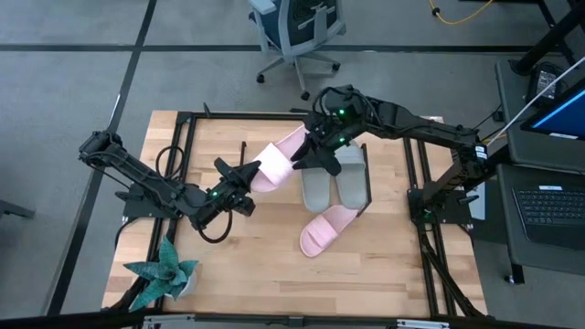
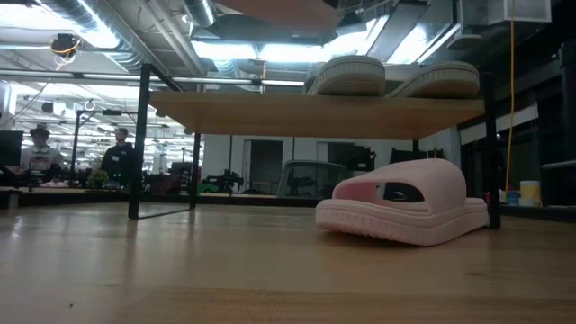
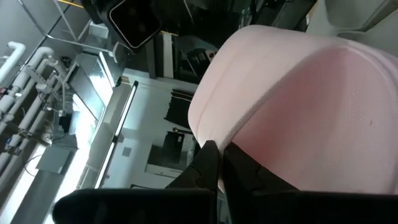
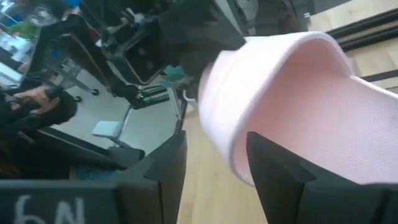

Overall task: Pick and place slides into the shelf
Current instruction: Put the left pink slide on the shelf

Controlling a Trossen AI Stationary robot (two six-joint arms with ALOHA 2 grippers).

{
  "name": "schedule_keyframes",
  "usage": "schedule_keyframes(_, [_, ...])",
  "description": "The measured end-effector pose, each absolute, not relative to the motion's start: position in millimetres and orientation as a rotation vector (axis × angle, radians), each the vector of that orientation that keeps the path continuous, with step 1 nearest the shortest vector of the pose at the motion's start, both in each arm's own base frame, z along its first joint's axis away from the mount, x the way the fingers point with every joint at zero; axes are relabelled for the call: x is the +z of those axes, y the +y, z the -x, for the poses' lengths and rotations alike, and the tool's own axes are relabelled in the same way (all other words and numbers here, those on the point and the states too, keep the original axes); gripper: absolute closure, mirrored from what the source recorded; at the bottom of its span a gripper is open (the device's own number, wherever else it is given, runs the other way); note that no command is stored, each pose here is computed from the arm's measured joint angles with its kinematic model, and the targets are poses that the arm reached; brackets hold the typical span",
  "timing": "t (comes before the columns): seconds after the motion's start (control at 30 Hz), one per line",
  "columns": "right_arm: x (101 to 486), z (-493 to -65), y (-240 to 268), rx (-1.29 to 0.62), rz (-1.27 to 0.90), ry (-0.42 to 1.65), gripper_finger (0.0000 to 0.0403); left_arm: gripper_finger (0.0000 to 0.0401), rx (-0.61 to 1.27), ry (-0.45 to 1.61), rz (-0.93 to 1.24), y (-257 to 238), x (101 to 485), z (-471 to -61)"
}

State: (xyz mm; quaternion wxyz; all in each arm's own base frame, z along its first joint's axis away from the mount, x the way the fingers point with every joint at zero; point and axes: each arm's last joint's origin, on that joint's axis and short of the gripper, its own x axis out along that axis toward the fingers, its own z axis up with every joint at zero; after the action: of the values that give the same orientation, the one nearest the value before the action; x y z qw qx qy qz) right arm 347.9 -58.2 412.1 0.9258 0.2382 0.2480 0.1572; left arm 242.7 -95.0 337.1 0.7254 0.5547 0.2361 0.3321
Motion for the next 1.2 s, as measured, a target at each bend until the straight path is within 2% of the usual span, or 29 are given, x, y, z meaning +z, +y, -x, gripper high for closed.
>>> schedule_keyframes(0.83, [408.6, -358.8, -54.8, 0.328, -0.502, 0.487, 0.0241, 0.0401, 0.714, 0.453, -1.183, -87.2, 339.4, -247.8])
schedule_keyframes(1.0, [403.2, -364.2, -52.4, 0.339, -0.506, 0.502, 0.0283, 0.0401, 0.711, 0.437, -1.162, -84.5, 339.3, -249.3])
schedule_keyframes(1.2, [403.2, -364.1, -52.5, 0.353, -0.503, 0.502, 0.0385, 0.0401, 0.703, 0.418, -1.143, -86.8, 339.7, -248.4])
